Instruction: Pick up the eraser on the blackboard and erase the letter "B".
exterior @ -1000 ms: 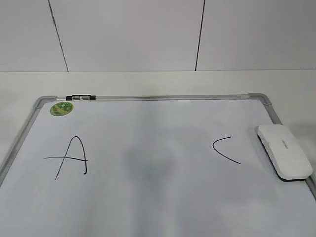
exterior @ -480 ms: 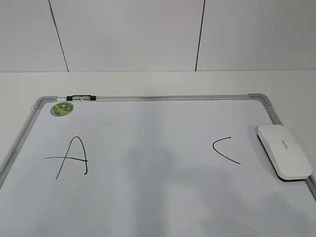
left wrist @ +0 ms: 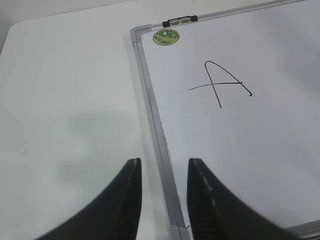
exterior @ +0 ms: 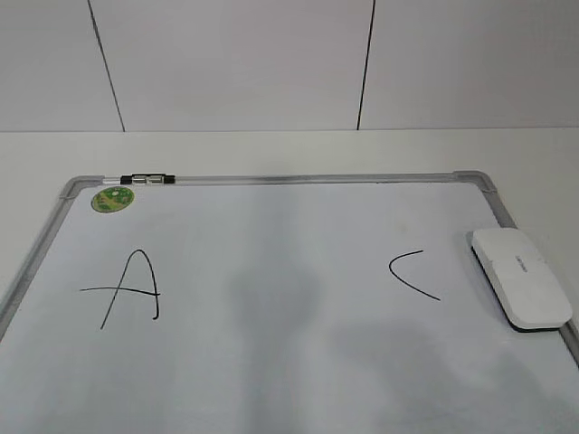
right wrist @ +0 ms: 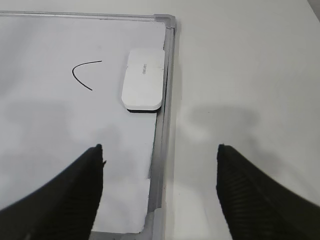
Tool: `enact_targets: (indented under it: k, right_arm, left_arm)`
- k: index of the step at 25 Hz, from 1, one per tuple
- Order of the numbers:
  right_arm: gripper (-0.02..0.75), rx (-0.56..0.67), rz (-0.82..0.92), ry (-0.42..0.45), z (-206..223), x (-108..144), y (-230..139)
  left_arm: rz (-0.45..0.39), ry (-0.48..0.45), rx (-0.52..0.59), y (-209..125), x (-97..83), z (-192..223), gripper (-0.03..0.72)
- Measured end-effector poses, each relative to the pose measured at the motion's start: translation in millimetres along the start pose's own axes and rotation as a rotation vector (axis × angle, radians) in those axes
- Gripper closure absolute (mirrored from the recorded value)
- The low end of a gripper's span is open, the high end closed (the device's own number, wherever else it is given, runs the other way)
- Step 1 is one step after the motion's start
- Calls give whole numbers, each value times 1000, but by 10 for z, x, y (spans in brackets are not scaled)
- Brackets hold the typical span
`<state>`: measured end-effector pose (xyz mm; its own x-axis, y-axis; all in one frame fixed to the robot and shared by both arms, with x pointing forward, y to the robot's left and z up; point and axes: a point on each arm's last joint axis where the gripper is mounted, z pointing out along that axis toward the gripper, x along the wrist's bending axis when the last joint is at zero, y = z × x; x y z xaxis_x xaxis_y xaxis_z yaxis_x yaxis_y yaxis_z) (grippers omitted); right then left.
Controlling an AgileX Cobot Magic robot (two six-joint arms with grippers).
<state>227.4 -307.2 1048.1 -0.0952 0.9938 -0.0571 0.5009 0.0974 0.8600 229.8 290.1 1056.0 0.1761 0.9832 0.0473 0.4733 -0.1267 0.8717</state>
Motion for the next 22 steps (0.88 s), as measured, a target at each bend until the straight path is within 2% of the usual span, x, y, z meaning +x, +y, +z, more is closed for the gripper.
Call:
enact_targets:
  k: [22]
  right_arm:
    - [189, 4, -3, -4, 12, -2, -8]
  left_arm:
    - [1, 2, 0, -6, 2, 2, 462]
